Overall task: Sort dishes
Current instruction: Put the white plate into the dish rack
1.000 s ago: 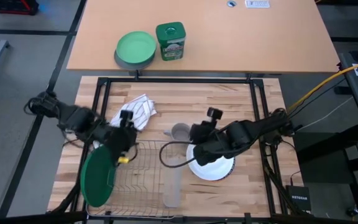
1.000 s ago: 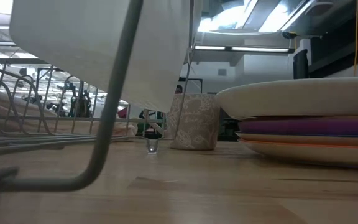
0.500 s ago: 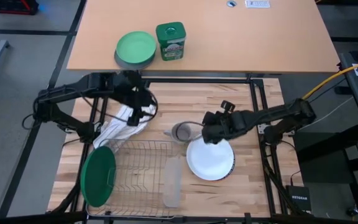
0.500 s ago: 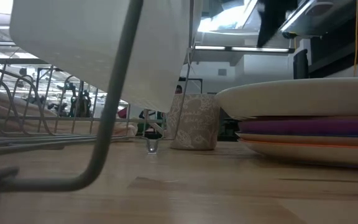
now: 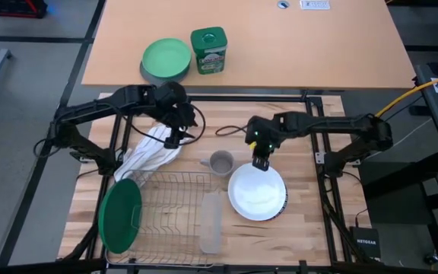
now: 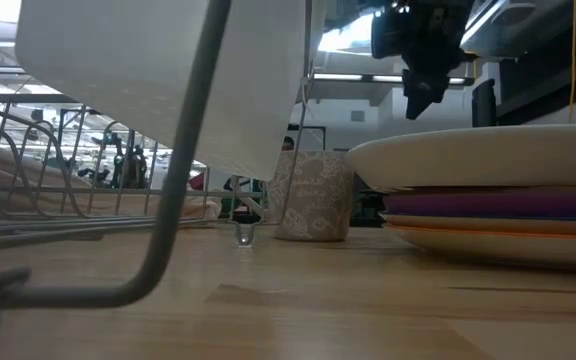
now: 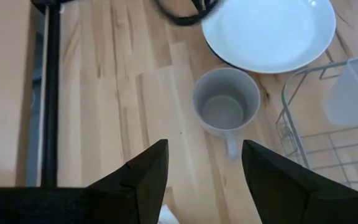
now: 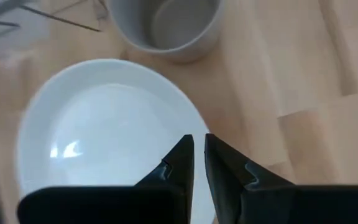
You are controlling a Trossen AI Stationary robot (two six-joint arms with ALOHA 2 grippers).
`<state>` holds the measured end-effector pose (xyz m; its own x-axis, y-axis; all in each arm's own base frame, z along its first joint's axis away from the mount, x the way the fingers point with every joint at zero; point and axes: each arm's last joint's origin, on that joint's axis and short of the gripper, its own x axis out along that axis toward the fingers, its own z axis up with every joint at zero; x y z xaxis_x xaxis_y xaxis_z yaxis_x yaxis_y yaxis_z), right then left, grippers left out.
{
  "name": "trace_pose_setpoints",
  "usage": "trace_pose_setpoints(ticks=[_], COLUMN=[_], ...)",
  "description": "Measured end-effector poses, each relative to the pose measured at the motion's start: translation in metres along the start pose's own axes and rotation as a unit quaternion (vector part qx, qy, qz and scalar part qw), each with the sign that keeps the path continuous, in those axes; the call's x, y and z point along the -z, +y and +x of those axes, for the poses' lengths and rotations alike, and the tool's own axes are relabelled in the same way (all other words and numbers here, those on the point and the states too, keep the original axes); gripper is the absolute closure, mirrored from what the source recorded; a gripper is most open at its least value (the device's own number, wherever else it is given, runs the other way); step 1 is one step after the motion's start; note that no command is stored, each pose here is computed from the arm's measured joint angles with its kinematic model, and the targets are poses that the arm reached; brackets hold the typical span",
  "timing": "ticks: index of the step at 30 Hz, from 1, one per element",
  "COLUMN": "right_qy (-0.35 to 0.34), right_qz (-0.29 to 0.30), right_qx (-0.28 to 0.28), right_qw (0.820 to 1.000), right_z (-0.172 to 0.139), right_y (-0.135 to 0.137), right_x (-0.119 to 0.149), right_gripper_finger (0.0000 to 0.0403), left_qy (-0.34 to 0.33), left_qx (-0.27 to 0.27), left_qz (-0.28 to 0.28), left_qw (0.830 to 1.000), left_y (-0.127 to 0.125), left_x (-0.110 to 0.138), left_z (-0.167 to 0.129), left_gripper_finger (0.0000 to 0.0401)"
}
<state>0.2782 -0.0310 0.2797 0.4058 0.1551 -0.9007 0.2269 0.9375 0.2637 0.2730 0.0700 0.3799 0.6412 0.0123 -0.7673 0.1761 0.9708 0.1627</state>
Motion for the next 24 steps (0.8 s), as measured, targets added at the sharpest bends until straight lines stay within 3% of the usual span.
trace_pose_setpoints(ticks=[15, 24], right_qy=[-0.017, 0.001], right_qz=[0.042, 0.044], right_qx=[0.02, 0.016], right_qw=[0.999, 0.999], right_z=[-0.002, 0.011], right_y=[-0.009, -0.011], right_x=[-0.004, -0.007], right_gripper_finger=[0.0355, 0.0276], left_qy=[0.013, 0.013], left_qx=[0.007, 0.007], left_qz=[0.037, 0.062], left_qw=[0.999, 0.998], left_y=[0.002, 0.002], left_x=[-0.001, 0.0], left_z=[0.011, 0.011], left_gripper_finger=[0.0207, 0.0207])
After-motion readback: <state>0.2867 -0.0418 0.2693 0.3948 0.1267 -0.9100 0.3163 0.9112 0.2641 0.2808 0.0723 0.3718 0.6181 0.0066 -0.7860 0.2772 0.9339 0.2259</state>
